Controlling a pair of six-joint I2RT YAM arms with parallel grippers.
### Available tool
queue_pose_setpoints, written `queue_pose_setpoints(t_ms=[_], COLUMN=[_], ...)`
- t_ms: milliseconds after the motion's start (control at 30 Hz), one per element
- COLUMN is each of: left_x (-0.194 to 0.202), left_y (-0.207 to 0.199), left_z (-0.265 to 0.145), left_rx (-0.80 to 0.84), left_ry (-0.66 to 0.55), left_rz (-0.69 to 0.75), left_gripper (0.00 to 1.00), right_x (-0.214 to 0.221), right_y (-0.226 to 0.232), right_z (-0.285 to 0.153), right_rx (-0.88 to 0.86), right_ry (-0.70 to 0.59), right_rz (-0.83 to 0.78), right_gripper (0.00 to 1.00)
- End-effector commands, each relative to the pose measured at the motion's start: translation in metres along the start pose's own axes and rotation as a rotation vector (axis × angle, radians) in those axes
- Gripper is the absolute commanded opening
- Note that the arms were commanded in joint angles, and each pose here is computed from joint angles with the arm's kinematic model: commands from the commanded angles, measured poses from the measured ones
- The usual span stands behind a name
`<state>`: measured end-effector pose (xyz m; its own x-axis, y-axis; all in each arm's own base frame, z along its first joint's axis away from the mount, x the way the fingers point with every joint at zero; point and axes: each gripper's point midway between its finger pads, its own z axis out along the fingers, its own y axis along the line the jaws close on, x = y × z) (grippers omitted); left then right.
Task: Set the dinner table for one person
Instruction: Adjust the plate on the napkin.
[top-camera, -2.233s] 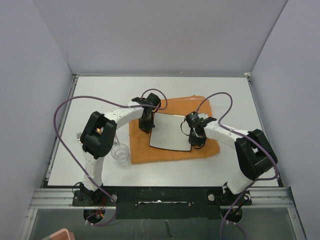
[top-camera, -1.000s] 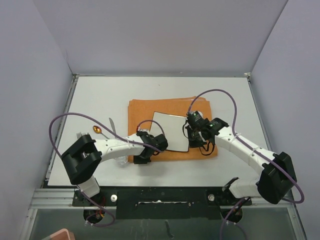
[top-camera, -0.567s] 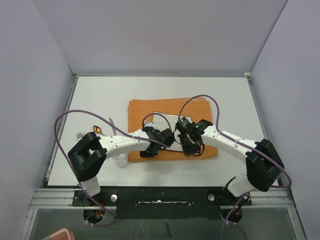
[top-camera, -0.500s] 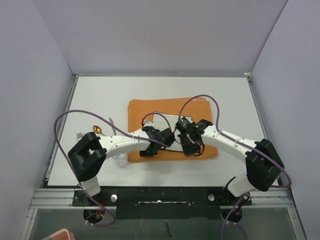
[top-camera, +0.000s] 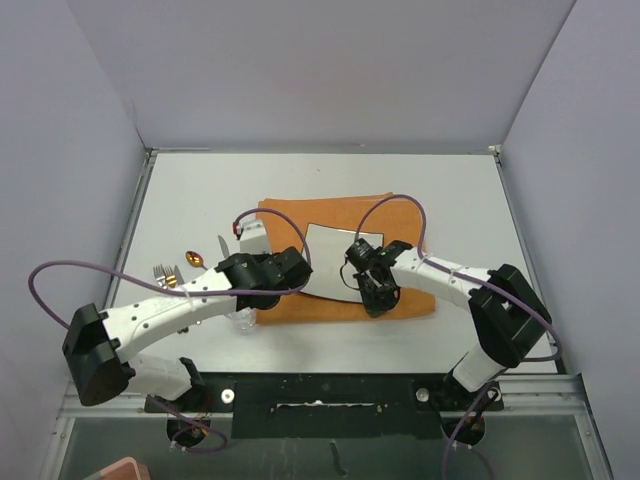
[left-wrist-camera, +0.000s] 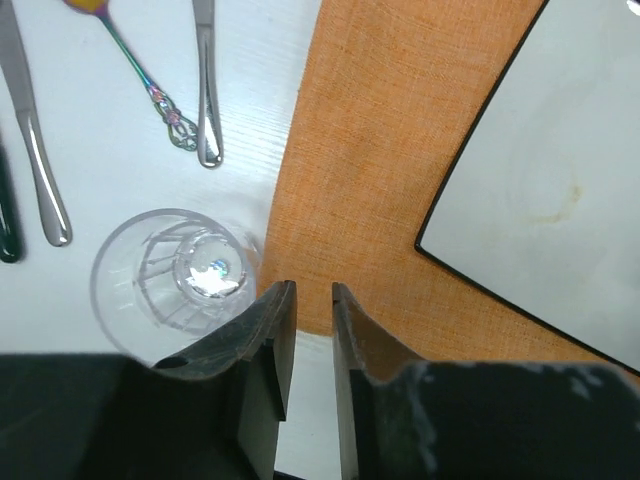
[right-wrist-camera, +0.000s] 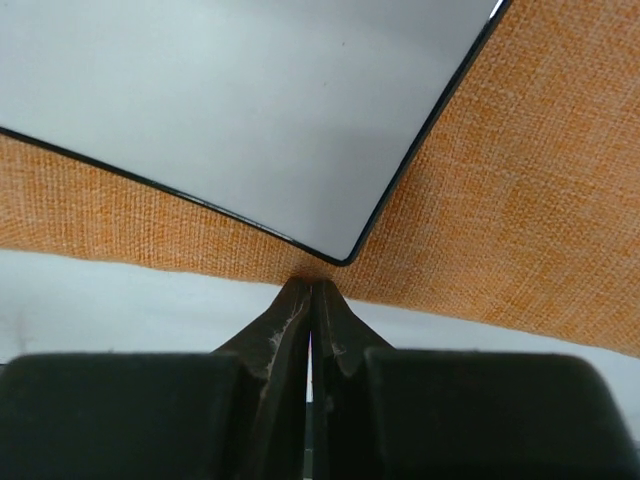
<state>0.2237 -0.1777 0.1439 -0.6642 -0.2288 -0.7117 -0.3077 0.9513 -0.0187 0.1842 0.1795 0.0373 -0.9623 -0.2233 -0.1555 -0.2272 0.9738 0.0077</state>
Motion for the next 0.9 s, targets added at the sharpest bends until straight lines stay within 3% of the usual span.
queue_pose_setpoints(t_ms=[0, 467, 700, 867], left_x=[-0.023, -0.002, -0.001, 0.0], left_y=[0.014, 0.029, 0.024, 0.023], left_z=[-0.006, -0.001, 0.001, 0.002], left_rx=[0.031, 0.022, 0.03, 0.029], left_ry=[-0.113, -0.063, -0.06, -0.057], left_rz=[-0.08, -0.073, -0.073, -0.064], left_gripper=[0.23, 0.24, 0.25, 0.26], right_x=[-0.017, -0.07, -0.076, -0.078], right_y=[0.001, -0.019, -0.028, -0.021], right_z=[0.002, -0.019, -0.005, -0.027], right_rx=[0.018, 0.045, 0.051, 0.021], right_ry=[-0.049, -0.162, -0.122, -0.156], right_rz=[-0.013, 0.038, 0.052, 0.062], right_gripper=[0.0, 0.0, 0.0, 0.0])
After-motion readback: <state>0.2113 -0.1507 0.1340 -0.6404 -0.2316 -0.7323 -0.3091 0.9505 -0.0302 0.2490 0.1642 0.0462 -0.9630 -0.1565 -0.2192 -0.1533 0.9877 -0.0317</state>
